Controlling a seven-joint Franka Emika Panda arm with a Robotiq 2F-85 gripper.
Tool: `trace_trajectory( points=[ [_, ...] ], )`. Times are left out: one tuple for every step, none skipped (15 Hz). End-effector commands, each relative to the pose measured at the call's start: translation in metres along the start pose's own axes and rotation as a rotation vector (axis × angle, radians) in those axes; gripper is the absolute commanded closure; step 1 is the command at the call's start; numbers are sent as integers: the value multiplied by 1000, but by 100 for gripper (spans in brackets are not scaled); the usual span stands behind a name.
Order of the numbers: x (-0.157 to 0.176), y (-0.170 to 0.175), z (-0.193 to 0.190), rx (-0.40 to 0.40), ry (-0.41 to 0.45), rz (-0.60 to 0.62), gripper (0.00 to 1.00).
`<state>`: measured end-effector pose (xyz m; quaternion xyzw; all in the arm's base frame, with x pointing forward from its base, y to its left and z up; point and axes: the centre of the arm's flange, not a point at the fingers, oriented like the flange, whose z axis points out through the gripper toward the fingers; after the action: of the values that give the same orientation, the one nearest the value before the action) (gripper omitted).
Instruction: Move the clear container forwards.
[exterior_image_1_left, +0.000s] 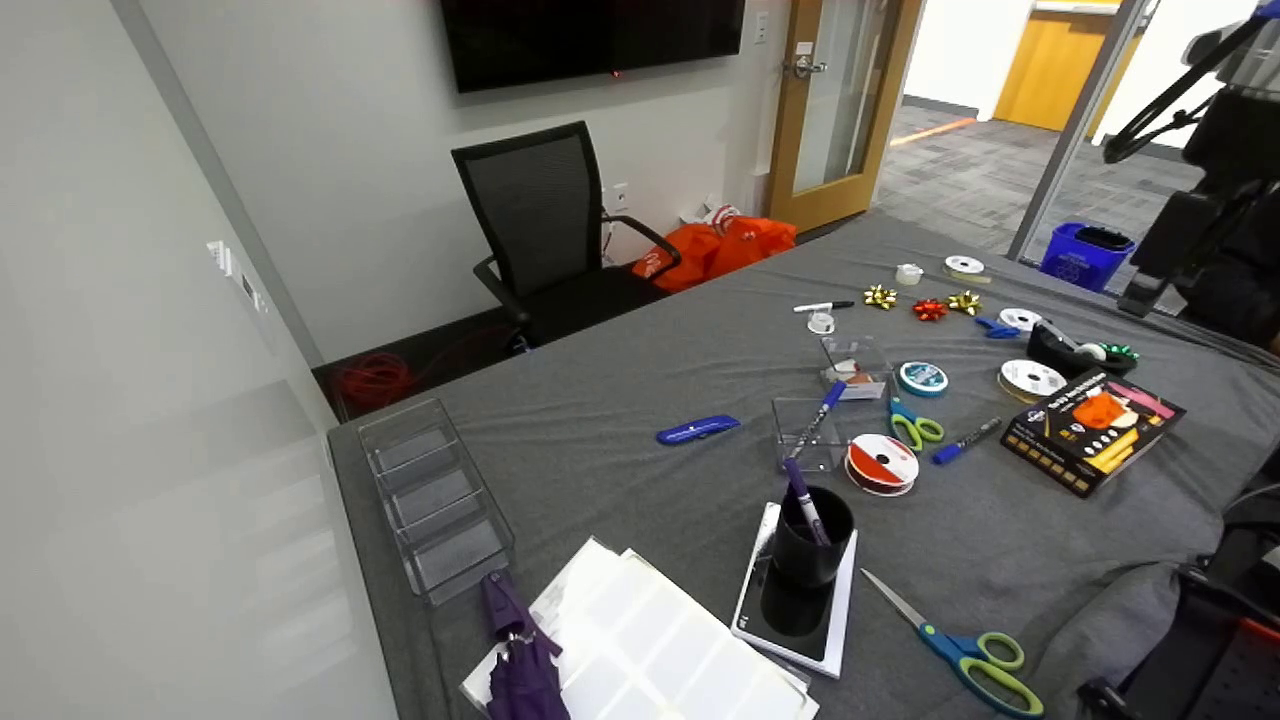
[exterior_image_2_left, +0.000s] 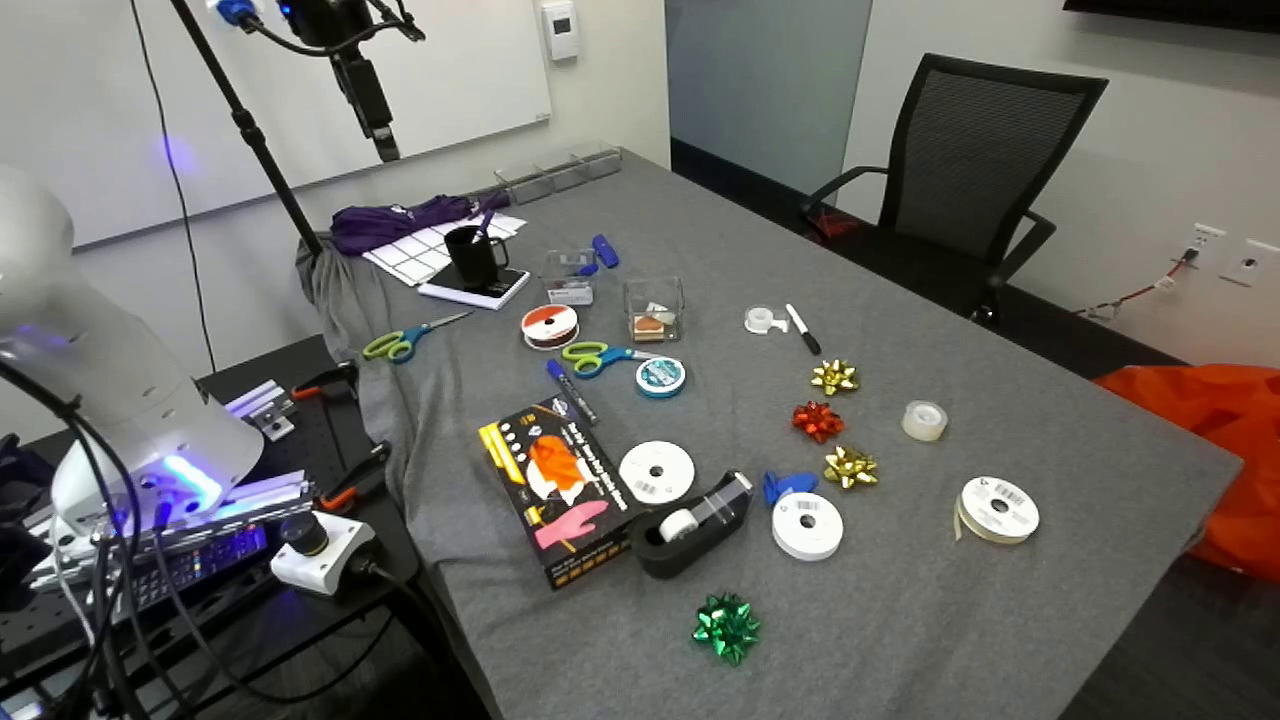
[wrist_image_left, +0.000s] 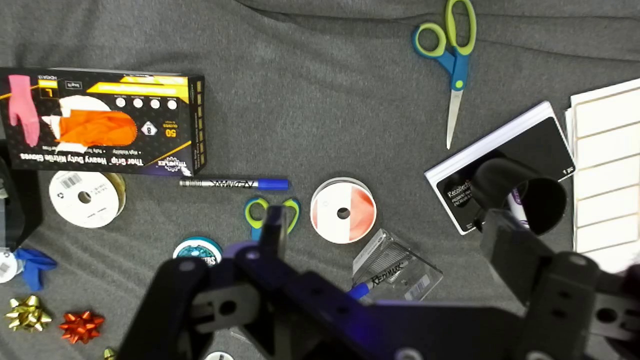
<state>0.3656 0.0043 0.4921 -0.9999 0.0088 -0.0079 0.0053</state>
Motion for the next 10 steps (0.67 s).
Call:
trace_trajectory(
  points=[
    [0, 0, 0, 0, 0, 0, 0],
    [0, 0, 0, 0, 0, 0, 0],
    [0, 0, 0, 0, 0, 0, 0],
    [0, 0, 0, 0, 0, 0, 0],
    [0, 0, 0, 0, 0, 0, 0],
    [0, 0, 0, 0, 0, 0, 0],
    [2, -4, -1, 18, -2, 31, 0],
    [10, -8, 0, 50, 8, 83, 0],
    [18, -10, 1, 79, 21, 138, 0],
    [30, -13, 2, 106, 34, 206, 0]
  ],
)
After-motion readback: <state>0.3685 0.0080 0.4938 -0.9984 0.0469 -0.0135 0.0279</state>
